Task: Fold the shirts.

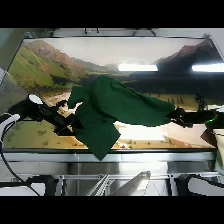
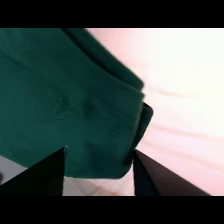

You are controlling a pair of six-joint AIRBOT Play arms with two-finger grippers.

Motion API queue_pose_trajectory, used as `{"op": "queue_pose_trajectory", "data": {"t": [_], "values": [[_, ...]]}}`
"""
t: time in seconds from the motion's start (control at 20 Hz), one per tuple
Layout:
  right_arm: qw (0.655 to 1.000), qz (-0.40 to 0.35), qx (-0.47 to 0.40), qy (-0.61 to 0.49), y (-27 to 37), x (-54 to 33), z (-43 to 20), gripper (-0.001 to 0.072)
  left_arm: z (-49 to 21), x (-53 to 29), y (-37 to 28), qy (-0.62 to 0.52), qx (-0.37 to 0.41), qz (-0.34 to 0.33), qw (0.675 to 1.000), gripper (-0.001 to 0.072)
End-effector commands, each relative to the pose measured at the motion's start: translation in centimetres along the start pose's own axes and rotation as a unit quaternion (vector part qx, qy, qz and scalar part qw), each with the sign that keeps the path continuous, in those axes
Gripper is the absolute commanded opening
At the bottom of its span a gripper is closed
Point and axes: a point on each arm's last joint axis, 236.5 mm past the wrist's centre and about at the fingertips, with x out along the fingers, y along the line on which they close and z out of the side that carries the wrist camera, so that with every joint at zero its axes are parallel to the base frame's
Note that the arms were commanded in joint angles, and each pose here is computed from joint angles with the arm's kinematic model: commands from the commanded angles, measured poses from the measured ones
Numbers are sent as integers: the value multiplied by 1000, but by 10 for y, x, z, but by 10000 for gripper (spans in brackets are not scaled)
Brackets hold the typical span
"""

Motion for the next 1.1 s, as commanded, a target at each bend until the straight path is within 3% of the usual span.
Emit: {"op": "queue_pose_trajectory", "data": {"t": [0.0, 0.05, 0.1, 0.15, 0.4, 0.55, 0.65, 0.8, 0.95, 1.05], "values": [[1000, 15, -14, 2, 18, 20, 1, 427, 15, 11, 10, -34, 9, 34, 999, 682], [1000, 25, -9, -5, 24, 20, 6, 323, 20, 11, 13, -45, 8, 39, 998, 448], [999, 28, -12, -9, 28, 17, 10, 91, 24, 10, 14, -53, 9, 40, 998, 110], [999, 33, -17, -8, 32, 15, 12, 21, 29, 9, 14, -63, 15, 40, 997, 25], [992, 90, -80, 27, 82, -18, 6, 19, 36, -27, -24, -88, 82, 24, 992, 26], [975, 156, -157, -30, 158, -82, 19, 18, 14, -111, -134, -169, 220, -89, 957, 26], [941, 218, -222, -130, 232, -156, 31, 19, -46, -191, -225, -232, 346, -200, 887, 27], [835, 304, -321, -326, 339, -305, 13, 19, -169, -311, -315, -364, 503, -278, 734, 27], [724, 276, -358, -522, 390, -427, -26, 19, -281, -392, -356, -513, 577, -259, 580, 27], [653, 247, -374, -610, 412, -482, -66, 19, -318, -423, -368, -612, 571, -189, 514, 28]]}}
